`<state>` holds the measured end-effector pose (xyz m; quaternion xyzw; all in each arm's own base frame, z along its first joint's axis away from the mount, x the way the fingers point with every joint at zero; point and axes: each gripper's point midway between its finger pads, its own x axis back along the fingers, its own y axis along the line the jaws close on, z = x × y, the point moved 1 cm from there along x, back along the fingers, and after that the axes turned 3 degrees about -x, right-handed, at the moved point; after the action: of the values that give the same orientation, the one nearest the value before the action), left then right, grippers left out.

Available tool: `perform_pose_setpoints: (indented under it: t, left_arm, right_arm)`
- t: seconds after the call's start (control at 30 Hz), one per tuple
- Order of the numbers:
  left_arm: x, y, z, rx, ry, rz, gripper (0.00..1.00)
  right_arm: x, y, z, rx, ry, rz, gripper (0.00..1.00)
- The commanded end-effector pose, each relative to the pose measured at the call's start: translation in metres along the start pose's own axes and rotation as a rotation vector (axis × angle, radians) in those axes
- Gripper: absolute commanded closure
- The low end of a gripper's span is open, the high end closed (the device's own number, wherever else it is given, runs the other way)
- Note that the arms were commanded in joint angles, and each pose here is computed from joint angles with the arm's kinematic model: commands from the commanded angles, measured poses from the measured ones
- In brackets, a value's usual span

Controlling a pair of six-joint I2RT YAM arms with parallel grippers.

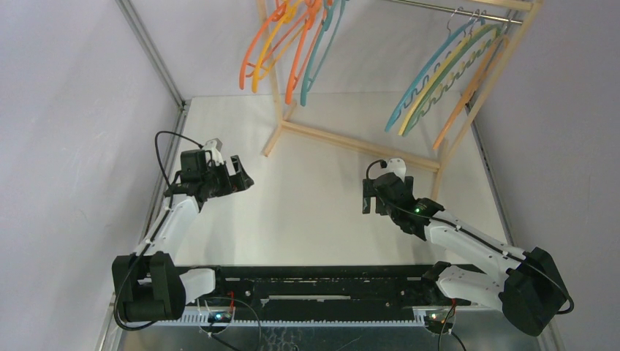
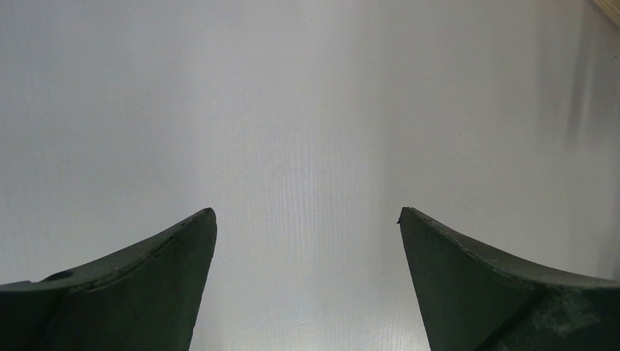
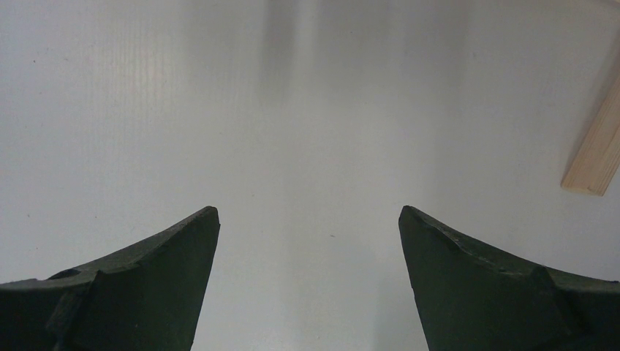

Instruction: Organize the hangers

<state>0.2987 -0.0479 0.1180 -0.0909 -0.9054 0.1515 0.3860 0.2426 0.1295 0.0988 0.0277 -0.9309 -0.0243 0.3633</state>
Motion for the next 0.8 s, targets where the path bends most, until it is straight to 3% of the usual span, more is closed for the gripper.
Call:
perform_pose_setpoints:
  t: [0.0,0.77]
  left_arm:
    - [0.0017,-0.0037,-0.0186,-0.038,-0.059,0.003,0.0]
    - [-0.0009,-0.0033,-0.0162,-0.035,-0.055,-0.002,0.0]
  right_arm:
    - [0.0026,0.0069,-0.0178,-0.007,-0.054,-0.03,0.0]
    - [0.0008,0.0117,-0.0157,0.002,-0.036,-0.063,0.0]
